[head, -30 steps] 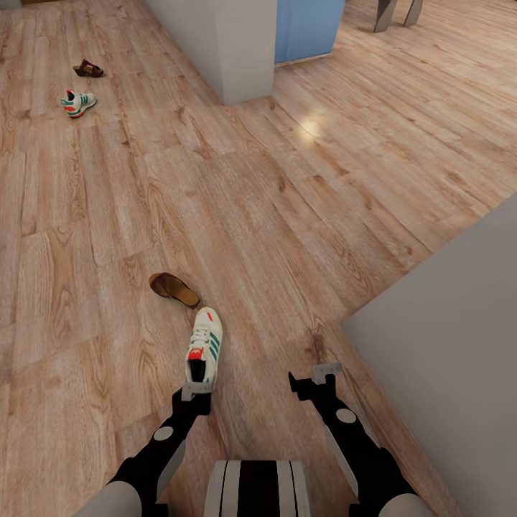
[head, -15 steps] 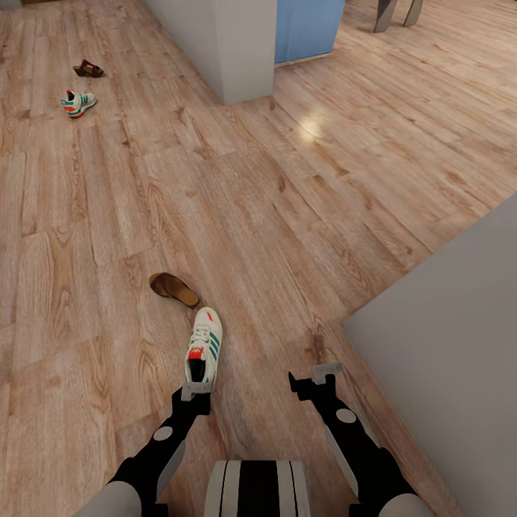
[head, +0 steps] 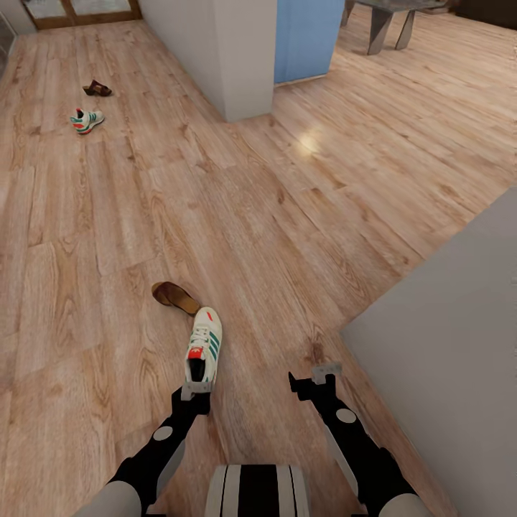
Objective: Pick up the two gym shoes and the two sandals from the corridor floor and place them onto the hallstand (shoe rack) in the corridor, making sure they are on the rack and not on the floor. Arrange them so the two gym shoes are next to each other and the two sandals are next to each other.
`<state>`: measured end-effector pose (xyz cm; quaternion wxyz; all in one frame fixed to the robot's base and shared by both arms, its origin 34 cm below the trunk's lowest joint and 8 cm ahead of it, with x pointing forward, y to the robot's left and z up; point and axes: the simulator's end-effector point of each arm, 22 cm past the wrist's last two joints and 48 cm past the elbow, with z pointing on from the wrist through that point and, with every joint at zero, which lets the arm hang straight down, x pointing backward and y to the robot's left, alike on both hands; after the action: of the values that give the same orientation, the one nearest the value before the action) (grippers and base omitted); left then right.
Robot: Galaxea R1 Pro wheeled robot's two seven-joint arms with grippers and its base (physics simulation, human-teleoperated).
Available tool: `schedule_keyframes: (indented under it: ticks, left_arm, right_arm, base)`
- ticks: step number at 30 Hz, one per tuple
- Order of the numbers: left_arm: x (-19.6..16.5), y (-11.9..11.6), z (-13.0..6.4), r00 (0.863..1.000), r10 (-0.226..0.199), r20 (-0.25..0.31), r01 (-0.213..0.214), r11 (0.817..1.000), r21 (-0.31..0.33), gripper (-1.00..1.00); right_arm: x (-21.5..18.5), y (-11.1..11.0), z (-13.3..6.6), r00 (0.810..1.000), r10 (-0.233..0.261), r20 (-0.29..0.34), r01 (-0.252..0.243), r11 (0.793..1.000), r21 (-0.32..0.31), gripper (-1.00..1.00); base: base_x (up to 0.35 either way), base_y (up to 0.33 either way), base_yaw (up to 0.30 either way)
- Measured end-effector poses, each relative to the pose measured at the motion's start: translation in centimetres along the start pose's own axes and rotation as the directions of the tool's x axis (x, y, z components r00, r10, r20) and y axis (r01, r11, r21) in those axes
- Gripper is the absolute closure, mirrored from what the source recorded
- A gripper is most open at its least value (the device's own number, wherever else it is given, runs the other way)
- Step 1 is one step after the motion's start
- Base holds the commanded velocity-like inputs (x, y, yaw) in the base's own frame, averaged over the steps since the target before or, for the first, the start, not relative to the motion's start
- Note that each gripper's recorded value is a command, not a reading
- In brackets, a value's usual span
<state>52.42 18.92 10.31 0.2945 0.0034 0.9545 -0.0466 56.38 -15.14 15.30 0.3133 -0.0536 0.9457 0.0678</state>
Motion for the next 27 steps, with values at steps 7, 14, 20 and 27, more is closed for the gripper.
schedule_keyframes:
  ticks: [7,14,20,27]
  left_arm:
    - [-3.8,0.0,-0.3,0.997,0.002,0.071,-0.002,1.0,-0.001,1.0]
    - [-11.6,0.0,-1.1,0.975,-0.002,0.221,0.002,1.0,-0.002,1.0]
    - [-15.5,-0.3,-2.0,0.969,-0.006,0.245,0.006,1.0,0.001,1.0]
    - [-18.2,3.4,-3.5,0.989,-0.027,0.147,0.033,0.999,-0.041,1.0]
  right_arm:
    - [-1.7,0.1,-0.6,1.0,-0.005,0.031,0.005,1.0,0.0,-1.0]
    - [-3.4,-0.2,-1.2,0.998,-0.009,0.059,0.008,1.0,0.007,-1.0]
    - [-4.6,-0.1,-1.8,0.997,-0.01,0.078,0.009,1.0,0.011,-1.0]
    - [-6.1,0.2,-2.5,0.994,-0.014,0.107,0.013,1.0,0.008,-1.0]
  base:
    - [0.0,0.0,0.0]
    - [0.0,0.0,0.0]
    - [0.0,0.0,0.0]
    - [0.0,0.0,0.0]
